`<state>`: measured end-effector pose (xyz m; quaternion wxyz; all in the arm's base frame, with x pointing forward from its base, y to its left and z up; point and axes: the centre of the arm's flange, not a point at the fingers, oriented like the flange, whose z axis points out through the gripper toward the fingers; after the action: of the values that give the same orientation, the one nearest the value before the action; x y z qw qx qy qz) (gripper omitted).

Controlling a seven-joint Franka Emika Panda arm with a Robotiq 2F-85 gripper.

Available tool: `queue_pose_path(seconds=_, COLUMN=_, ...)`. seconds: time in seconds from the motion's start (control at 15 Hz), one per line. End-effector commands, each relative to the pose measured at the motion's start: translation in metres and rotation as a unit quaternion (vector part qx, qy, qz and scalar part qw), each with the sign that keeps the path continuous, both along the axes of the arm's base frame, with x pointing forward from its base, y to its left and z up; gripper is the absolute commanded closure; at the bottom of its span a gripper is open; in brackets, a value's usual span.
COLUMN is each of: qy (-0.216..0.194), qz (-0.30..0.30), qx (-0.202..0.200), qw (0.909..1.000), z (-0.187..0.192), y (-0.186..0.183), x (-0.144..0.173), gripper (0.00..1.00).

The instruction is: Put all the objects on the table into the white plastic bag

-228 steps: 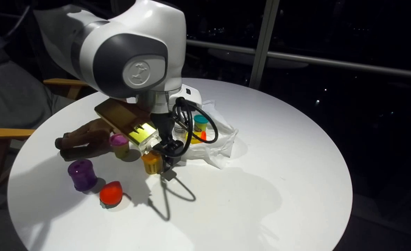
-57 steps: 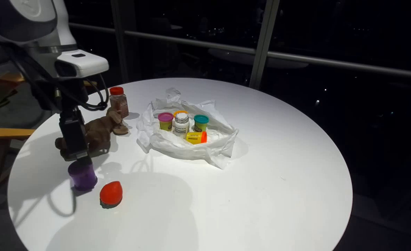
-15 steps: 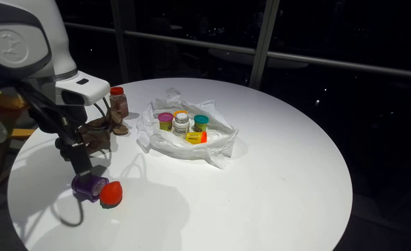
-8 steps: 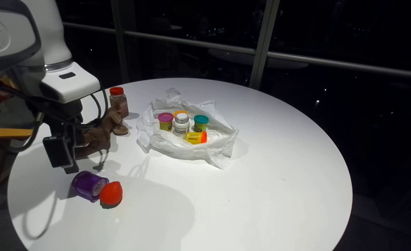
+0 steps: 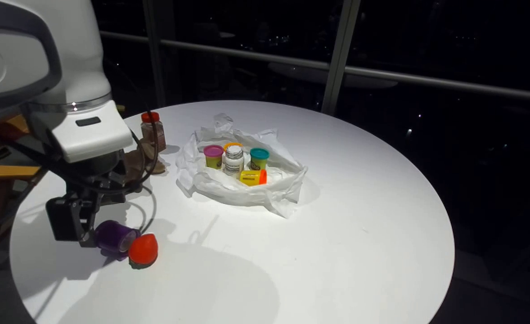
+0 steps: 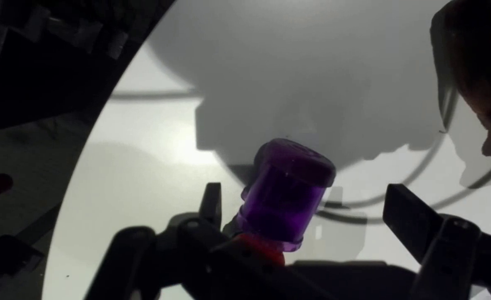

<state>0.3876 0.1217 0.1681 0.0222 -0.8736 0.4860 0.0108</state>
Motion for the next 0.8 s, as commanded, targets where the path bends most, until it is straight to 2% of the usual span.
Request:
queue_pose_path(seconds=0.0, qy=0.018, qz=-0.036, qx=0.015, qw=0.9990, z=-0.006, y=-0.009, x=-0.003, gripper=0.00)
queue_pose_path(seconds=0.2, qy=0.039, qz=-0.050, qx=0.030, qw=0.9976, z=-0.014, y=-0.012, x=0.005, gripper=0.00)
queue_pose_path(seconds=0.47, qy=0.045, qz=-0.072, qx=0.039, qw=0.9956, z=-0.020, y=-0.019, x=0.017, gripper=0.00)
queue_pose_path(seconds=0.53, qy=0.043, qz=-0.077, qx=0.038, qw=0.9954, z=-0.022, y=-0.022, x=0.021, gripper=0.25)
queue_pose_path(seconds=0.6, qy=0.045, qz=-0.079, qx=0.041, qw=0.9950, z=-0.023, y=-0.024, x=0.023, gripper=0.28)
queue_pose_path(seconds=0.73, qy=0.049, qz=-0.085, qx=0.044, qw=0.9942, z=-0.027, y=-0.028, x=0.028, gripper=0.44)
